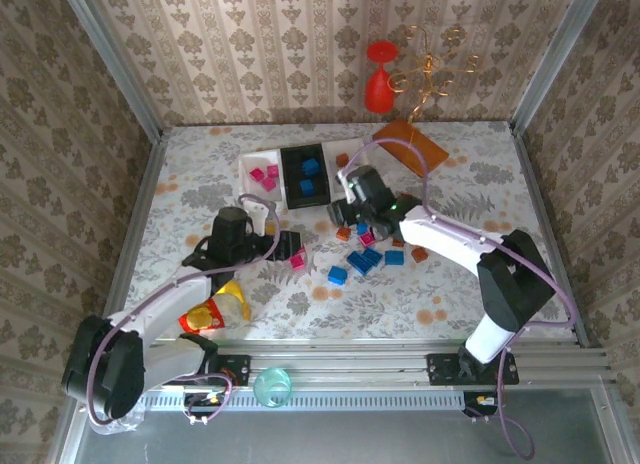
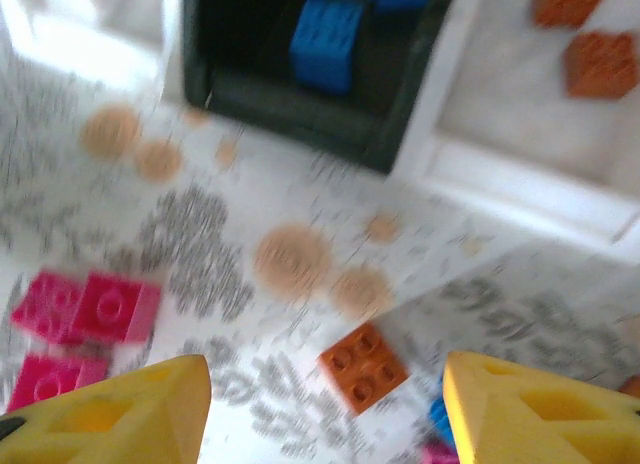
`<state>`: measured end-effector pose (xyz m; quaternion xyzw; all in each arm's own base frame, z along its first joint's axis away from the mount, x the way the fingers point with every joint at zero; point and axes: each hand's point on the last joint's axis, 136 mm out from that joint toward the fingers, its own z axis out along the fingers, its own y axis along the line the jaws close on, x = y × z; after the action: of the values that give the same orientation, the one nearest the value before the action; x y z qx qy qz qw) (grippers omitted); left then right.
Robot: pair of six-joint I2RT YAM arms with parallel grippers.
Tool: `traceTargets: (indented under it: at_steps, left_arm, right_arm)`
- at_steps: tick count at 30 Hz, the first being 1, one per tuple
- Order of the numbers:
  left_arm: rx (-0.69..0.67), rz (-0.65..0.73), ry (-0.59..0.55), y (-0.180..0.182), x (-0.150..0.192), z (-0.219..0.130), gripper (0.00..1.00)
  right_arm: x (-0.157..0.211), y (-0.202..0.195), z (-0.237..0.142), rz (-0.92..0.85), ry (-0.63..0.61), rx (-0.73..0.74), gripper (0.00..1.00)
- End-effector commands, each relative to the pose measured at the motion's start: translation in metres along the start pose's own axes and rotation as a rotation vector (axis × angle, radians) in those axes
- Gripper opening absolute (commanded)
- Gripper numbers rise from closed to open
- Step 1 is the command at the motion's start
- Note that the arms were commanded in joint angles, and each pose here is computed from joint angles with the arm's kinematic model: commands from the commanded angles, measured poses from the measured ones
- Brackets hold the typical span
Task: Sort the legos into containers by color
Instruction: Pick up the lego from the center of the table.
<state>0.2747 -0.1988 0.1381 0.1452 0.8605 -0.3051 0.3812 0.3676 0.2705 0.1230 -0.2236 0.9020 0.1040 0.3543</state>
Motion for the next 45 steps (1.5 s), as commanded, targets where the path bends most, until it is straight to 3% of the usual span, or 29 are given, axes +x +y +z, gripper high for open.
traceTargets:
  at_steps: [1, 12, 28, 32, 41, 45]
  left_arm:
    - [0.009, 0.005, 0.004, -0.001, 0.002, -0.004, 0.87]
    - [-0.032, -0.004, -0.025, 0.009, -0.004, -0.01, 0.87]
    - [-0.118, -0.012, -0.076, 0.027, -0.006, -0.023, 0.87]
    - [-0.13, -0.019, -0.089, 0.03, -0.006, -0.028, 0.87]
    - [-0.077, -0.025, -0.087, 0.022, -0.008, -0.026, 0.87]
    - [-0.021, -0.03, -0.09, 0.013, -0.009, -0.024, 0.87]
  right_arm:
    - [0.034, 0.002, 0.019, -0.08, 0.118, 0.027, 0.66]
    - [0.037, 0.001, 0.076, -0.214, 0.25, 0.108, 0.73]
    - [0.072, -0.009, 0.077, -0.237, 0.441, 0.091, 0.75]
    - [0.084, -0.003, 0.069, -0.221, 0.478, 0.052, 0.7]
    - [0.079, 0.013, 0.07, -0.178, 0.442, -0.033, 0.48]
    - [0.057, 0.02, 0.065, -0.153, 0.364, -0.063, 0.39]
